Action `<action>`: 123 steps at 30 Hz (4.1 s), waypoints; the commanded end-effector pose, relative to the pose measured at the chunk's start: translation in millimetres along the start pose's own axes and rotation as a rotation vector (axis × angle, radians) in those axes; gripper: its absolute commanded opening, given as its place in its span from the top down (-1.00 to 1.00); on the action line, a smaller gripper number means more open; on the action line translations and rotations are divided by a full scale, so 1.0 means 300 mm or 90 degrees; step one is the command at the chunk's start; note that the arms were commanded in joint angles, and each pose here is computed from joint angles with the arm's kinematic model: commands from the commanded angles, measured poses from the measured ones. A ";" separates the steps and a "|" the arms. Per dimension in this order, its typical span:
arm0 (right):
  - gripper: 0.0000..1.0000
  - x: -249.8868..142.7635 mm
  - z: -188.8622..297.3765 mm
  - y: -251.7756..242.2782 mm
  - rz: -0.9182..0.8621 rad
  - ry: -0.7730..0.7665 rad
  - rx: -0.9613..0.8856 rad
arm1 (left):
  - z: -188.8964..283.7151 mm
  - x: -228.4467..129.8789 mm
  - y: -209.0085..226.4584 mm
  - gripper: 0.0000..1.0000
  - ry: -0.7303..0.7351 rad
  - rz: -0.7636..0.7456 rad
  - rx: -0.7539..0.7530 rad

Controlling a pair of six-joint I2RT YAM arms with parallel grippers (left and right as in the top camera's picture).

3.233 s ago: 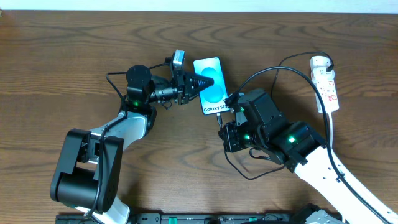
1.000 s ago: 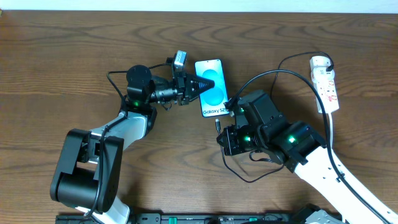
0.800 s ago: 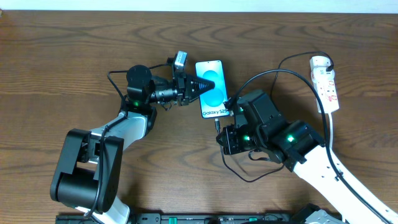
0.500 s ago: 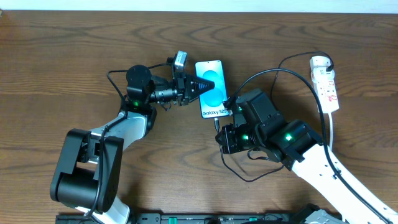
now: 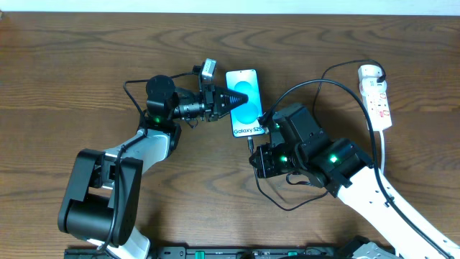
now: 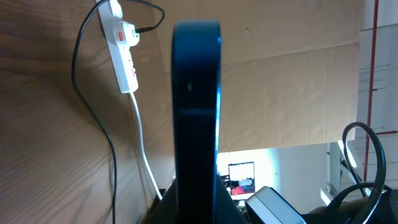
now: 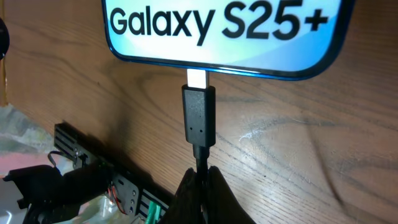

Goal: Plug charger to phone and switch on socket
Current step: 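Push the plug up into the phone port while the left gripper holds the phone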

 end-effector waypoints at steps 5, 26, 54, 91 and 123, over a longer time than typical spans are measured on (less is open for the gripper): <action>0.97 0.001 -0.004 0.002 -0.005 0.002 -0.002 | -0.002 -0.010 -0.046 0.86 0.017 -0.047 -0.011; 0.98 0.043 -0.002 -0.008 0.064 -0.036 -0.023 | -0.001 -0.021 -0.044 0.86 0.031 -0.049 -0.009; 0.58 0.130 0.101 0.003 0.120 -0.104 -0.074 | 0.000 -0.038 -0.042 0.85 0.055 -0.059 -0.008; 0.70 0.072 -0.023 -0.062 0.075 0.011 -0.277 | -0.029 0.032 0.001 0.85 -0.053 0.061 0.012; 0.98 0.211 0.044 -0.022 0.089 -0.092 -0.249 | -0.081 -0.052 -0.027 0.85 0.028 0.007 -0.001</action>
Point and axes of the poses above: each gripper's point midway between its finger pads, its own z axis back along the fingers, its own y axis along the line the jaws close on, x = y × z, the point moved 3 cm from there along z, back along the fingers, and after that the axes turned 15 degrees about z, right-handed, at the moved point
